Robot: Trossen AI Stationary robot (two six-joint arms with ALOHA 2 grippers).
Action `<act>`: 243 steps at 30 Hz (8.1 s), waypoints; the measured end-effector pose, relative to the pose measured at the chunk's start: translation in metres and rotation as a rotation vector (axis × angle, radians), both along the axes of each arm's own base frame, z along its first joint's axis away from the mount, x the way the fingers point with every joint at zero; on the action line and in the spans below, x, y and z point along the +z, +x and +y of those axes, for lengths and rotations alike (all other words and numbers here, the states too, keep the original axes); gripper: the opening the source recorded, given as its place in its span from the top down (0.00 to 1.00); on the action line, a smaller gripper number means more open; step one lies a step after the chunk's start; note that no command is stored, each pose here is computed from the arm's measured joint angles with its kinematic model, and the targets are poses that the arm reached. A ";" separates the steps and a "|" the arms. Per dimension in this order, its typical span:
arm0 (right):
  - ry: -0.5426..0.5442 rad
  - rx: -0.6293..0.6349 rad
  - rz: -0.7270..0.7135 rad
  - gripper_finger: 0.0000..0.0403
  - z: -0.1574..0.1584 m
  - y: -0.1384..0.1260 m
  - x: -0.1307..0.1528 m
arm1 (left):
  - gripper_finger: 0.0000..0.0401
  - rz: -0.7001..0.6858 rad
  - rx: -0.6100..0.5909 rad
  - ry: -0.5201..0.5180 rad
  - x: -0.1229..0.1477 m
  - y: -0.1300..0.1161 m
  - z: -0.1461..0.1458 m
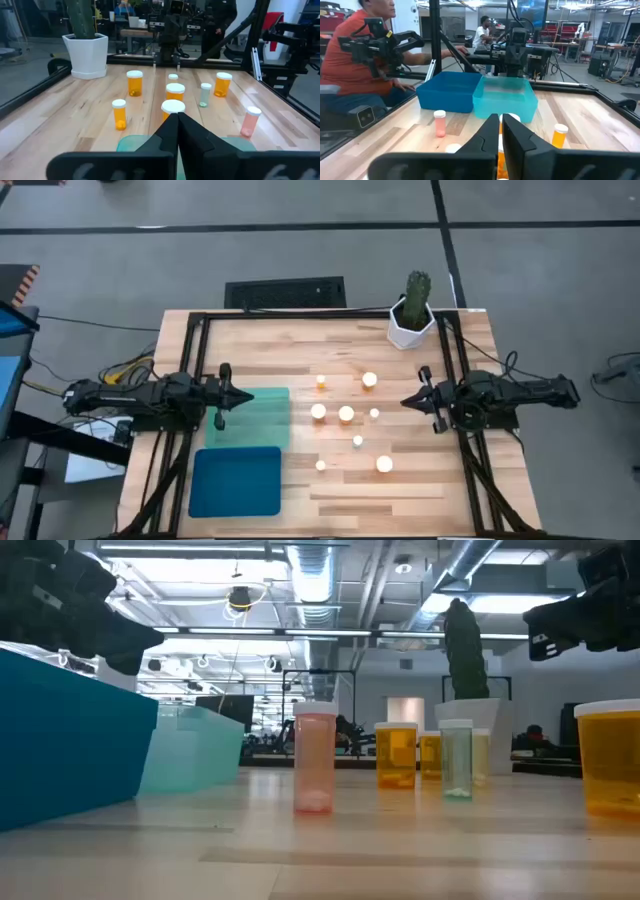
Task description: Pick and place medicine bottles into bin by pill shape (circle, oval)
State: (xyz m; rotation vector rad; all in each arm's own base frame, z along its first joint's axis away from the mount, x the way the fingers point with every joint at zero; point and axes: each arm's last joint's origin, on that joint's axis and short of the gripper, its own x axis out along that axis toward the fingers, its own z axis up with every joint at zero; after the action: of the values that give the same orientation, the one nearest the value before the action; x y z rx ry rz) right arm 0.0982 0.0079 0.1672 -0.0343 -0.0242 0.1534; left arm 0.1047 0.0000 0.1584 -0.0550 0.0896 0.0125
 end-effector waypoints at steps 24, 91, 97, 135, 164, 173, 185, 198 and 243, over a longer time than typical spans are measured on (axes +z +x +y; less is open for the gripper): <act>0.000 0.000 0.000 0.91 0.000 0.000 0.000 | 1.00 0.000 0.000 0.000 0.000 0.000 0.000; 0.451 -0.260 -0.292 0.66 -0.013 -0.021 0.076 | 0.66 -0.442 0.109 -0.370 0.079 -0.013 0.004; 0.499 -0.260 -0.394 0.51 -0.014 -0.038 0.118 | 0.49 -0.523 0.137 -0.494 0.126 -0.021 0.006; 0.427 -0.352 0.033 0.48 -0.014 -0.029 0.183 | 0.45 0.558 -0.084 0.045 0.078 0.253 -0.002; 0.416 -0.332 0.075 0.49 -0.013 -0.029 0.179 | 0.20 0.803 -0.143 0.157 0.039 0.250 -0.010; 0.412 -0.332 0.077 0.49 -0.013 -0.029 0.179 | 0.21 0.842 -0.152 0.181 0.027 0.252 -0.010; 0.417 -0.336 0.093 0.50 -0.013 -0.030 0.177 | 0.23 0.864 -0.151 0.199 0.021 0.253 -0.011; 0.416 -0.338 0.101 0.51 -0.013 -0.030 0.177 | 0.43 0.882 -0.143 0.205 0.018 0.253 -0.010; 0.403 -0.346 0.142 0.54 -0.013 -0.030 0.173 | 0.49 0.812 0.048 -0.318 0.179 0.119 -0.120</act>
State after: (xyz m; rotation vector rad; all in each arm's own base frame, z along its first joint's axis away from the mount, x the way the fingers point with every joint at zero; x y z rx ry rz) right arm 0.0682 -0.0048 0.3399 0.3731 0.0926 -0.1970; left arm 0.2239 -0.1202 0.3376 -0.3689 0.9030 0.0680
